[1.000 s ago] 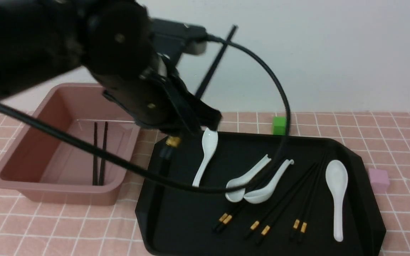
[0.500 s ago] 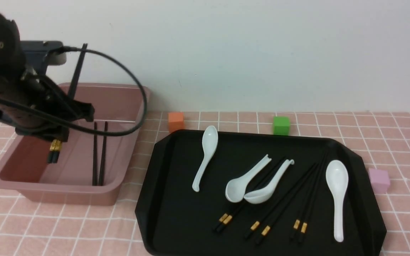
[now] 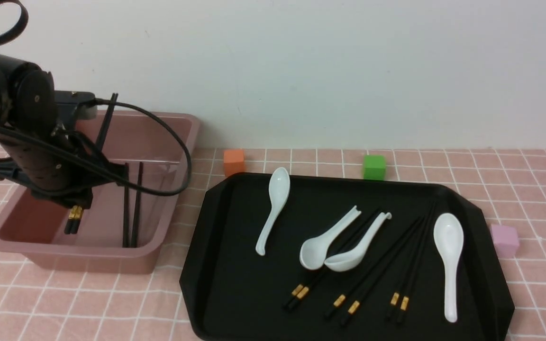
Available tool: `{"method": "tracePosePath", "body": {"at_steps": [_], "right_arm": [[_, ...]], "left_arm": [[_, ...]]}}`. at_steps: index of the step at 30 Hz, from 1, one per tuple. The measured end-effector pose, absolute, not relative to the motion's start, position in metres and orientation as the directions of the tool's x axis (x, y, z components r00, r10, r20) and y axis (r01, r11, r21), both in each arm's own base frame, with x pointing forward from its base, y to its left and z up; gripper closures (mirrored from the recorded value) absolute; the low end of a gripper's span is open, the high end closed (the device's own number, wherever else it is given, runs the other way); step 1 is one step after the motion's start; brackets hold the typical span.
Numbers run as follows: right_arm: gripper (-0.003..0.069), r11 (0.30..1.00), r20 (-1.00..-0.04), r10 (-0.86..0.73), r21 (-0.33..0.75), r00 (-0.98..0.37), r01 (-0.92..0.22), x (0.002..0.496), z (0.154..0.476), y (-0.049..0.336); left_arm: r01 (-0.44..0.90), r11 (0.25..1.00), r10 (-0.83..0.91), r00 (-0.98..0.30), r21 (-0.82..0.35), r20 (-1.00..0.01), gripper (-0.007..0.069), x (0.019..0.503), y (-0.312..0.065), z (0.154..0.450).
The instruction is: On pink tablecloth take chopsticks from black tray and put them in box.
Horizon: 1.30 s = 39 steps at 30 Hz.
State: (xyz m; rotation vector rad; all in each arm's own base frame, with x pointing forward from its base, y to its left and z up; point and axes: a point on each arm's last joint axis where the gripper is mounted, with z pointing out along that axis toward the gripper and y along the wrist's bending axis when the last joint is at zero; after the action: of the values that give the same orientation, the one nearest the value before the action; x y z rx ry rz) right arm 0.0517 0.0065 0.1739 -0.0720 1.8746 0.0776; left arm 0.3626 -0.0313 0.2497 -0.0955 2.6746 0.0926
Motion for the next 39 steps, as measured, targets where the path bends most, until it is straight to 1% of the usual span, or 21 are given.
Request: {"method": "tracePosePath", "body": {"at_steps": [2,5,7,8,10,12,13,15,17,19,21,22,24,26,27,28,29,33,36,38,39], "right_arm": [[0.0419,0.996,-0.954,-0.010,0.017,-0.300,-0.089,0.052,0.174,0.006],[0.0419,0.996,-0.954,-0.010,0.017,-0.300,-0.089,0.052,0.174,0.006],[0.0419,0.996,-0.954,-0.010,0.017,-0.300,-0.089,0.052,0.174,0.006],[0.0419,0.996,-0.954,-0.010,0.017,-0.300,-0.089,0.052,0.174,0.006],[0.0419,0.996,-0.954,-0.010,0.017,-0.300,-0.089,0.052,0.174,0.006],[0.0419,0.996,-0.954,-0.010,0.017,-0.300,-0.089,0.052,0.174,0.006],[0.0419,0.996,-0.954,-0.010,0.017,-0.300,-0.089,0.052,0.174,0.006],[0.0419,0.996,-0.954,-0.010,0.017,-0.300,-0.089,0.052,0.174,0.006],[0.0419,0.996,-0.954,-0.010,0.017,-0.300,-0.089,0.052,0.174,0.006],[0.0419,0.996,-0.954,-0.010,0.017,-0.300,-0.089,0.052,0.174,0.006],[0.0419,0.996,-0.954,-0.010,0.017,-0.300,-0.089,0.052,0.174,0.006],[0.0419,0.996,-0.954,-0.010,0.017,-0.300,-0.089,0.052,0.174,0.006],[0.0419,0.996,-0.954,-0.010,0.017,-0.300,-0.089,0.052,0.174,0.006],[0.0419,0.996,-0.954,-0.010,0.017,-0.300,-0.089,0.052,0.174,0.006],[0.0419,0.996,-0.954,-0.010,0.017,-0.300,-0.089,0.052,0.174,0.006],[0.0419,0.996,-0.954,-0.010,0.017,-0.300,-0.089,0.052,0.174,0.006],[0.0419,0.996,-0.954,-0.010,0.017,-0.300,-0.089,0.052,0.174,0.006],[0.0419,0.996,-0.954,-0.010,0.017,-0.300,-0.089,0.052,0.174,0.006],[0.0419,0.996,-0.954,-0.010,0.017,-0.300,-0.089,0.052,0.174,0.006],[0.0419,0.996,-0.954,-0.010,0.017,-0.300,-0.089,0.052,0.174,0.006],[0.0419,0.996,-0.954,-0.010,0.017,-0.300,-0.089,0.052,0.174,0.006]], "left_arm": [[-0.081,0.995,-0.048,-0.892,0.054,-0.450,0.0482,0.363,-0.031,0.250],[-0.081,0.995,-0.047,-0.894,0.058,-0.445,0.0393,0.362,-0.031,0.250],[-0.087,0.995,-0.054,-0.893,0.055,-0.447,0.0312,0.360,-0.030,0.253],[-0.088,0.995,-0.055,-0.892,0.054,-0.448,0.0305,0.360,-0.030,0.253],[-0.097,0.995,-0.068,-0.880,0.038,-0.470,0.0238,0.354,-0.030,0.266],[-0.107,0.994,-0.092,-0.856,0.002,-0.509,0.0206,0.346,-0.031,0.284],[-0.112,0.993,-0.107,-0.837,-0.024,-0.536,0.0204,0.339,-0.031,0.297],[-0.113,0.989,-0.149,-0.781,-0.098,-0.606,0.0225,0.319,-0.032,0.331],[-0.084,0.985,-0.164,-0.726,-0.151,-0.668,0.0277,0.296,-0.033,0.360],[-0.024,0.982,-0.156,-0.662,-0.187,-0.733,0.0358,0.265,-0.033,0.389],[0.037,0.980,-0.137,-0.590,-0.196,-0.795,0.0450,0.231,-0.032,0.408],[0.052,0.978,-0.136,-0.567,-0.200,-0.813,0.0477,0.221,-0.032,0.413],[0.088,0.976,-0.136,-0.475,-0.200,-0.869,0.0583,0.182,-0.028,0.421],[0.101,0.974,-0.143,-0.420,-0.203,-0.896,0.0638,0.157,-0.025,0.419],[0.109,0.973,-0.149,-0.381,-0.204,-0.913,0.0638,0.139,-0.023,0.415],[0.110,0.973,-0.149,-0.378,-0.204,-0.914,0.0638,0.136,-0.022,0.413],[0.119,0.971,-0.161,-0.328,-0.209,-0.931,0.0638,0.114,-0.020,0.403],[0.142,0.961,-0.203,-0.223,-0.237,-0.954,0.0638,0.070,-0.015,0.362],[0.157,0.951,-0.238,-0.170,-0.265,-0.956,0.0638,0.052,-0.013,0.327],[0.161,0.948,-0.249,-0.157,-0.273,-0.956,0.0638,0.047,-0.013,0.313],[0.168,0.942,-0.268,-0.144,-0.291,-0.953,0.0638,0.041,-0.013,0.295]]}}
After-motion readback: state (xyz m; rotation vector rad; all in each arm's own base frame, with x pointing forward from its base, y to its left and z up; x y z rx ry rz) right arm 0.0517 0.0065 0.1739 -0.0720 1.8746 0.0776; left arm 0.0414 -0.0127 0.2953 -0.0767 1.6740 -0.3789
